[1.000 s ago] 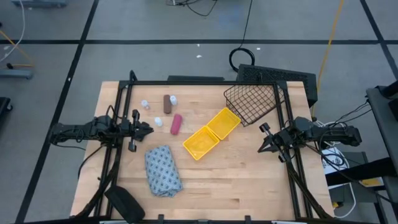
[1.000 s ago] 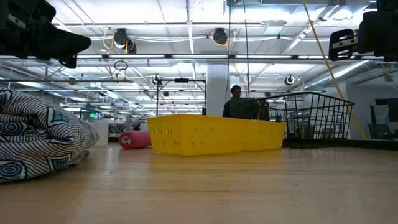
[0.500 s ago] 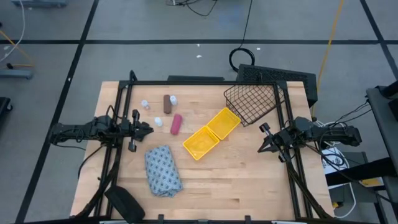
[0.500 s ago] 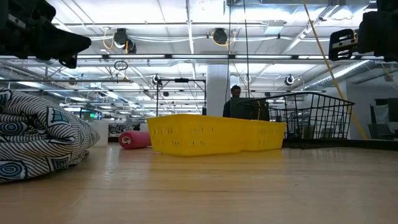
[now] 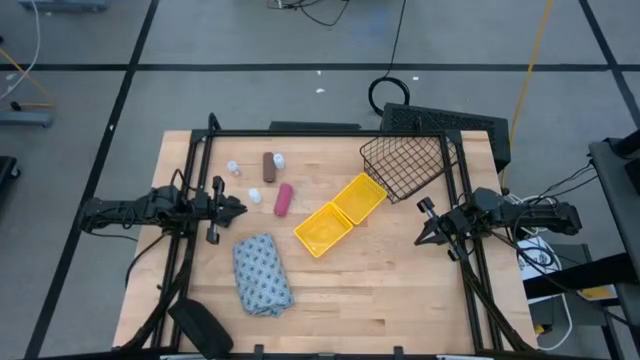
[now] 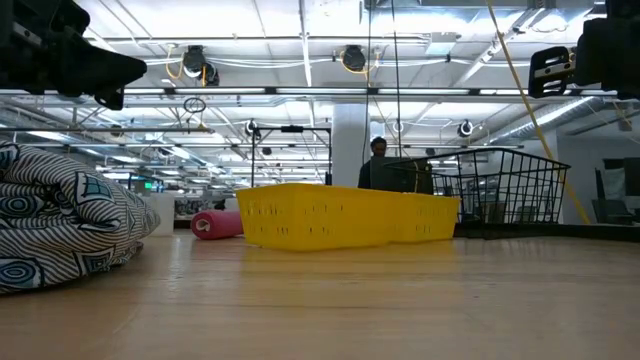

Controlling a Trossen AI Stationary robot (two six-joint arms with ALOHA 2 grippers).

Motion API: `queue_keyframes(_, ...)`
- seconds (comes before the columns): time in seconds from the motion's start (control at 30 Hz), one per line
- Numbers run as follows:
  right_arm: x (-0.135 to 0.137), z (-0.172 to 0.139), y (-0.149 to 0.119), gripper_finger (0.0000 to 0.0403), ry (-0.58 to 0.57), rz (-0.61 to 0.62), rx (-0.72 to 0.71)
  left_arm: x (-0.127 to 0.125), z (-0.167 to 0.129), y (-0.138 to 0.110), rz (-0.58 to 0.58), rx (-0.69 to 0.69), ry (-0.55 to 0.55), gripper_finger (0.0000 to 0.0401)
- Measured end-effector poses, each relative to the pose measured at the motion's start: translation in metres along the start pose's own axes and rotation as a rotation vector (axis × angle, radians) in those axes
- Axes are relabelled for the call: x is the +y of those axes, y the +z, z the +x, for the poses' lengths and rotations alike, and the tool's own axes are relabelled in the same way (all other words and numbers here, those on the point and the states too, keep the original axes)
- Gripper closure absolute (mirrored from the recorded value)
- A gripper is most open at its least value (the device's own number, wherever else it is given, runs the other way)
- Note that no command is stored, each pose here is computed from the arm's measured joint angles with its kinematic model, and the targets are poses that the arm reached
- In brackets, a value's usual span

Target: Pick & place medical supplies in basket/bin

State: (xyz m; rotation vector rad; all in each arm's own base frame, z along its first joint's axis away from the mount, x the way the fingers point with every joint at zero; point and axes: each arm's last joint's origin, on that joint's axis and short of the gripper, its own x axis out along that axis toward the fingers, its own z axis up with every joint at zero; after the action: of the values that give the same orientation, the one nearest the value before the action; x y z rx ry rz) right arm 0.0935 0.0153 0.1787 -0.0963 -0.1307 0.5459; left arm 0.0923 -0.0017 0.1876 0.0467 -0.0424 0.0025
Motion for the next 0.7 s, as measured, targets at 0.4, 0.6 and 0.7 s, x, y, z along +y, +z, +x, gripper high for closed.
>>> queue_keyframes(0.4, 0.0, 0.0, 0.0, 0.0403, 0.0, 0.001, 0.0, 0.0, 0.0, 0.009, -0.069, -0.09, 0.001, 0.0359)
queue_keyframes(0.6, 0.0, 0.0, 0.0, 0.0403, 0.0, 0.001, 0.0, 0.001, -0.003, 0.024, -0.179, -0.256, -0.01, 0.0359)
queue_keyframes(0.7, 0.0, 0.0, 0.0, 0.0403, 0.0, 0.0, 0.0, 0.002, -0.005, 0.03, -0.191, -0.314, -0.014, 0.0359)
